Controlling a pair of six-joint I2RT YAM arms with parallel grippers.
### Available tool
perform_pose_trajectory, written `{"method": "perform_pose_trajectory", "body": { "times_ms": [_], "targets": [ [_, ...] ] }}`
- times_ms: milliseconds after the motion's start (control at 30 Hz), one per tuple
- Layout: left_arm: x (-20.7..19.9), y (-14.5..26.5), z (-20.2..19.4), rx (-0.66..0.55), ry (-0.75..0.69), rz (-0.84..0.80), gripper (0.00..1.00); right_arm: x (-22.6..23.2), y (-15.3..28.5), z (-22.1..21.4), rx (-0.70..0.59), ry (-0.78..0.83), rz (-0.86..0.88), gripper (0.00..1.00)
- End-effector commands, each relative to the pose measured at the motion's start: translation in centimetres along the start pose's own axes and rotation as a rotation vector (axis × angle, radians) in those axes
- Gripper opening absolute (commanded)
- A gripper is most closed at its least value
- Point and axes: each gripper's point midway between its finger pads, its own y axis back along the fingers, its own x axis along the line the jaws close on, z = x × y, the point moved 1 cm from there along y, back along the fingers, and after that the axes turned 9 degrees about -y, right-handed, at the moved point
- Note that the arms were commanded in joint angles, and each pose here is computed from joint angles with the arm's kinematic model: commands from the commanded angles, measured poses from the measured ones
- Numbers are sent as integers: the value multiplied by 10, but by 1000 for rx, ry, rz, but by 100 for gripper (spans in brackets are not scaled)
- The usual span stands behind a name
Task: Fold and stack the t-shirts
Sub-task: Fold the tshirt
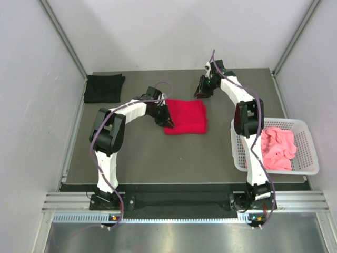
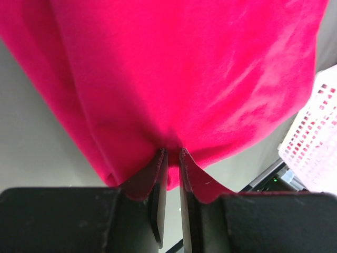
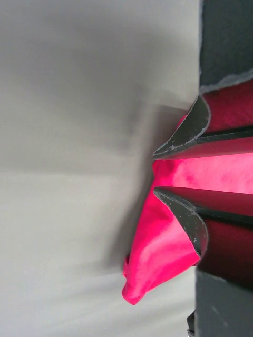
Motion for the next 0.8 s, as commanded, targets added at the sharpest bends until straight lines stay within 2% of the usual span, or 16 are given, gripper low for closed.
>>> {"method": "perform_pose_trajectory", "body": {
  "times_ms": [0,67,200,367,633,767],
  "targets": [
    [-18,26,9,-70,-69,-10,19,29,26,15,-52,35,58,28],
    [-26,34,18,-104,-90,-12,20,27,36,4,-28,34,41,28],
    [-43,48,47,-172,-132,-14,22,45,88,-13,-33,83,68,30],
    [-50,39,69,-190,-136,-60,22,59,115,-62,86,101,159,30],
    [-22,7,101,-197,-65,-70,21,56,116,-121,225,115,232,27],
    [-3,-5,112,-206,-21,-83,20,54,101,-147,322,87,296,21]
  ]
}}
